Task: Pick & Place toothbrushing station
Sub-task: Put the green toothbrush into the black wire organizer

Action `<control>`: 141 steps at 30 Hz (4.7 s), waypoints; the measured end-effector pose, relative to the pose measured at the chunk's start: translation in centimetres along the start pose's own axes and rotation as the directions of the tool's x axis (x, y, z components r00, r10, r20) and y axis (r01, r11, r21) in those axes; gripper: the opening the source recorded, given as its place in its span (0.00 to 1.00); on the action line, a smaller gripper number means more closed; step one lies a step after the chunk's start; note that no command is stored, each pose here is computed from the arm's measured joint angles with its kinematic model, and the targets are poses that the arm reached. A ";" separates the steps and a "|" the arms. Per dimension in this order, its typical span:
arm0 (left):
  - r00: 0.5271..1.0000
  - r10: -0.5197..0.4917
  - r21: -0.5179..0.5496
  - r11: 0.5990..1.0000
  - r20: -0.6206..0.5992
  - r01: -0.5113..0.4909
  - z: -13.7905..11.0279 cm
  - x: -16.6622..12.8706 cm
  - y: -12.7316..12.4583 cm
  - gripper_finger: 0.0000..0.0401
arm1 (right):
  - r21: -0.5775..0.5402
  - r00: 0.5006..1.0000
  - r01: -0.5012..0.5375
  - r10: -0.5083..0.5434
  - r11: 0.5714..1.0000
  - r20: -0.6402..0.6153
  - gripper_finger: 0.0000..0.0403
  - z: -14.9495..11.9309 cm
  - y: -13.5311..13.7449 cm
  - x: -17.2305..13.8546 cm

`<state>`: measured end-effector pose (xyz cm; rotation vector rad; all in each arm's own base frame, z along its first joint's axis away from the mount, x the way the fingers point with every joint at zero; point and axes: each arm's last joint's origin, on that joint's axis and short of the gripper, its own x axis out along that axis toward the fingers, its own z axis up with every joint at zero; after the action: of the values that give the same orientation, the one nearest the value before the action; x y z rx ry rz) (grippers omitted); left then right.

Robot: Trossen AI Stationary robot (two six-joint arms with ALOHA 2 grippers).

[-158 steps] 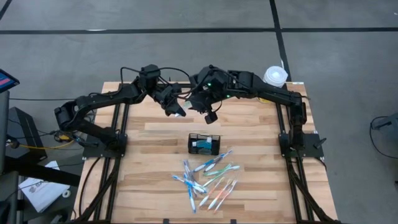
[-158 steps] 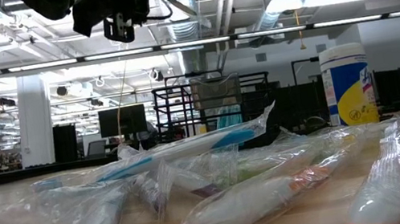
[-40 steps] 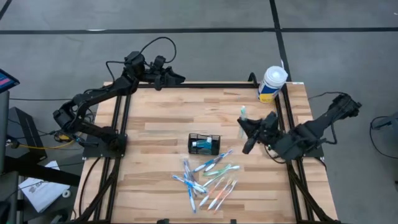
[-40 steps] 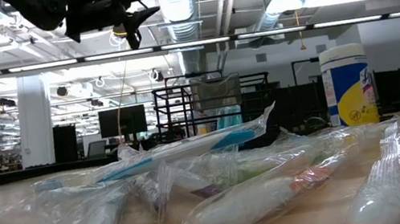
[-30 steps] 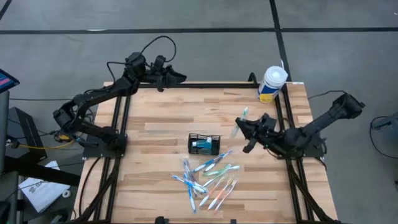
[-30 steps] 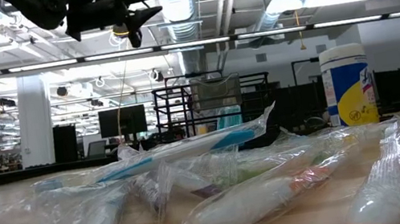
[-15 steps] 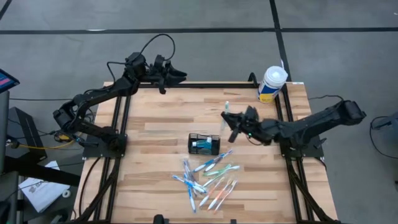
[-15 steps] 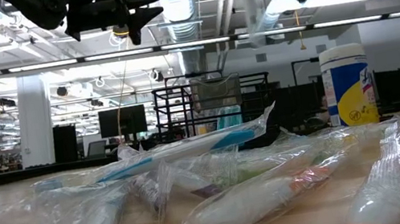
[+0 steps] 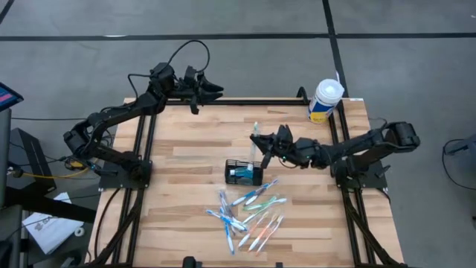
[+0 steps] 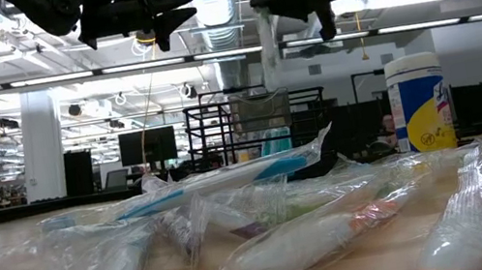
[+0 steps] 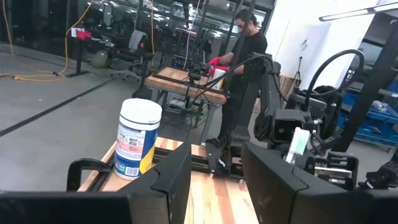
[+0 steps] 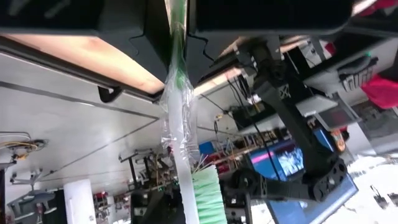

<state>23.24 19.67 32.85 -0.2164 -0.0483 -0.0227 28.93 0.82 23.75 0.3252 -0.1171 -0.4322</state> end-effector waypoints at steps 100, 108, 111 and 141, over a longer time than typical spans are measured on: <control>0.999 -0.044 0.125 0.991 -0.002 0.043 -2.6 -1.8 -0.6 0.13 | -0.141 0.992 -0.123 0.125 0.982 0.005 0.03 -5.0 -0.5 -2.7; 0.999 -0.043 0.137 0.990 -0.004 0.043 -2.6 -1.8 -0.6 0.13 | -0.104 0.991 -0.134 0.131 0.986 -0.037 0.03 -7.2 -0.2 -2.6; 0.999 -0.042 0.140 0.989 -0.007 0.043 -2.6 -1.8 -0.6 0.13 | -0.096 0.991 -0.132 0.130 0.987 -0.027 0.03 -7.8 -0.3 -2.4; 0.998 -0.062 0.174 0.983 -0.020 0.064 -2.7 -1.8 -0.7 0.13 | -0.066 0.993 -0.115 0.112 0.991 -0.041 0.03 -12.8 -2.7 -1.2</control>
<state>21.54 18.48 30.22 -0.0390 -0.0420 -0.0827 29.11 2.66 10.69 0.2577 -0.0839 -0.3167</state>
